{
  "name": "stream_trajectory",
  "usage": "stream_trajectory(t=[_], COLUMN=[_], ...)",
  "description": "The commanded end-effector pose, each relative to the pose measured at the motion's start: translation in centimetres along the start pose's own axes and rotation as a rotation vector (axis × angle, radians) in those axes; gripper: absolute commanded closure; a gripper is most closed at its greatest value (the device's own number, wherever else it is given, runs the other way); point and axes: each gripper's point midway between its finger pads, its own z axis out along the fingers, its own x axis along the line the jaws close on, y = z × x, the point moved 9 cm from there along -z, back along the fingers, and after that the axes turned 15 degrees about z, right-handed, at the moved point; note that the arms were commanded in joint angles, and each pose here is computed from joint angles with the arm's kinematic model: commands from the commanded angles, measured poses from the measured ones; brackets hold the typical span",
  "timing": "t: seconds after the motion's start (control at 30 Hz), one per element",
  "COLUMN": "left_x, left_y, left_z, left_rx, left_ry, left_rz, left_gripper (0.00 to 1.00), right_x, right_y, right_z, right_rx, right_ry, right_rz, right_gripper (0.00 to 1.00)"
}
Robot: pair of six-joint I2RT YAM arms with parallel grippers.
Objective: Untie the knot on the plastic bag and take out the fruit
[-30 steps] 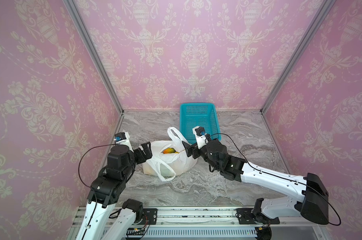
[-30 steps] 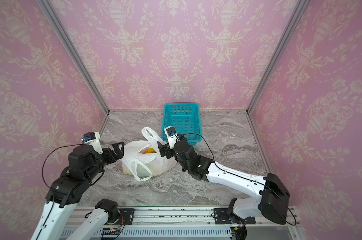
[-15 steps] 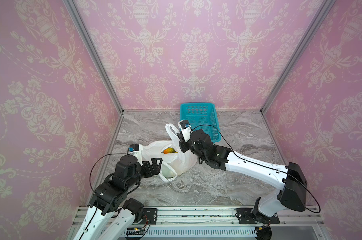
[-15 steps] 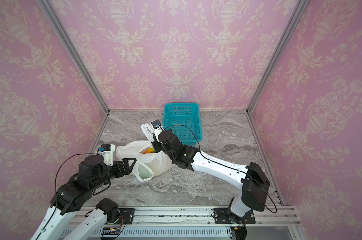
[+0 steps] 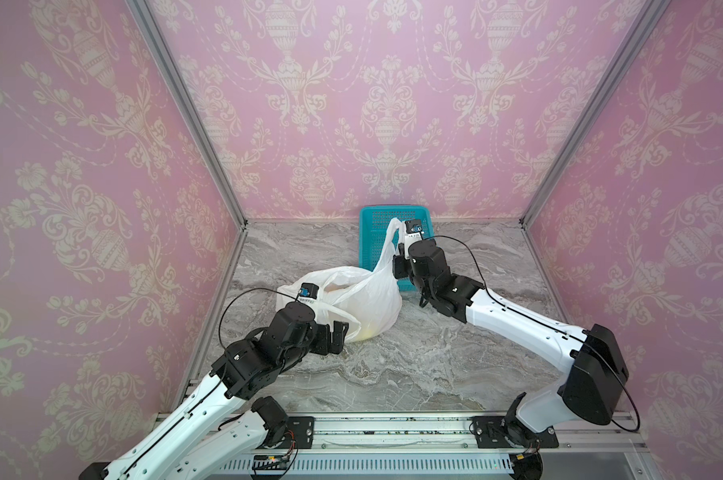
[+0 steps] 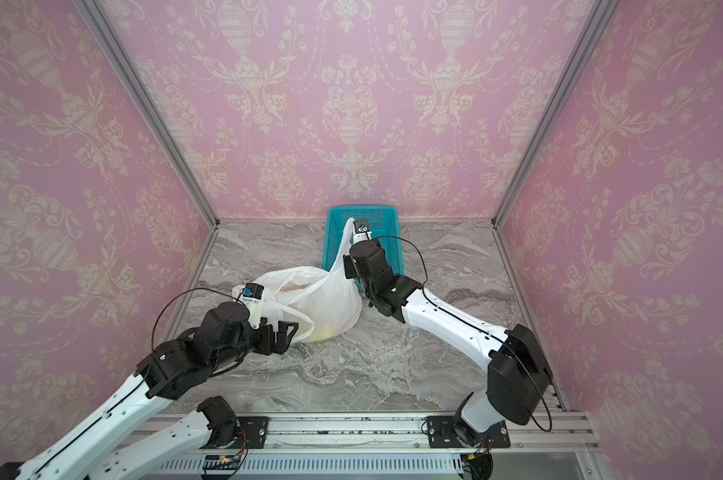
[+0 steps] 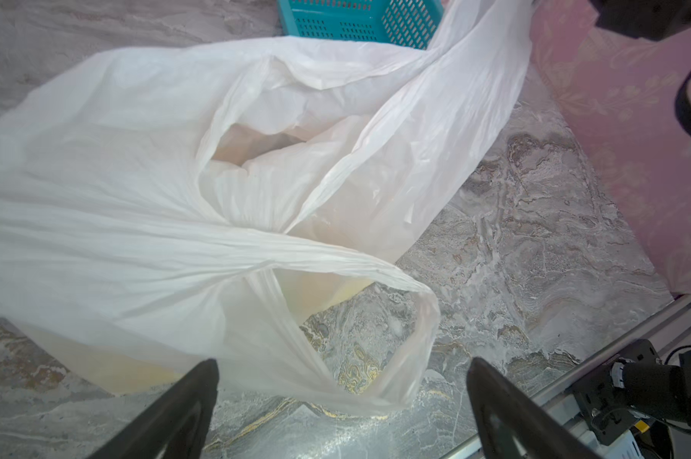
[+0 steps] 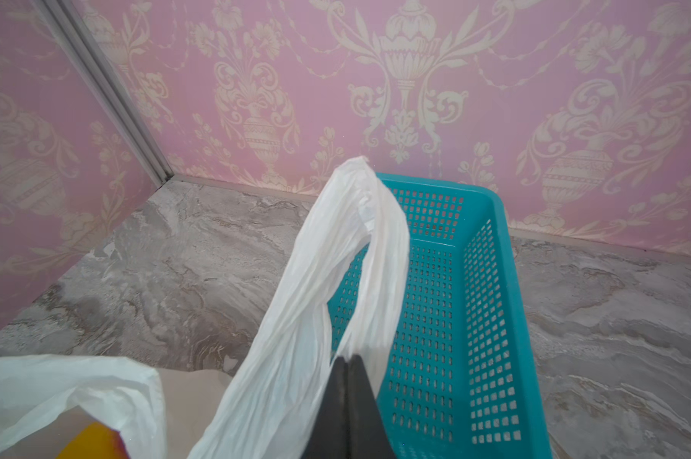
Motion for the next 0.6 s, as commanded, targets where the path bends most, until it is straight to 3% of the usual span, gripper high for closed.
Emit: stream_trajectory(t=[0.0,0.07,0.2,0.37,0.47,0.57], left_x=[0.0,0.1,-0.8,-1.7,-3.4,-4.3], left_y=[3.2,4.4,5.0,3.6,2.4,2.0], left_z=[-1.5,-2.0,-1.1,1.7,2.8,2.6], left_rx=[-0.101,-0.112,-0.142,-0.124,-0.150,-0.211], left_ry=[0.114,0.182,0.194,0.233,0.174,0.243], left_rz=[0.143,0.183,0.349,0.494,0.617,0.699], left_gripper=[0.01,0.01,0.01,0.01,0.01,0.01], right_x=[0.3,0.2,0.2,0.4,0.5,0.6], right_y=[1.0,1.5,2.2,2.5,2.5,2.4], right_z=[1.4,2.8,5.0,5.8,6.5,7.2], right_rx=[0.008,0.038,0.093,0.115,0.134,0.158], right_ry=[-0.027,-0.032,-0.036,-0.017,-0.011,-0.014], right_rz=[0.022,0.028,0.025,0.033,0.032,0.024], right_gripper=[1.00,1.00,1.00,1.00,1.00,1.00])
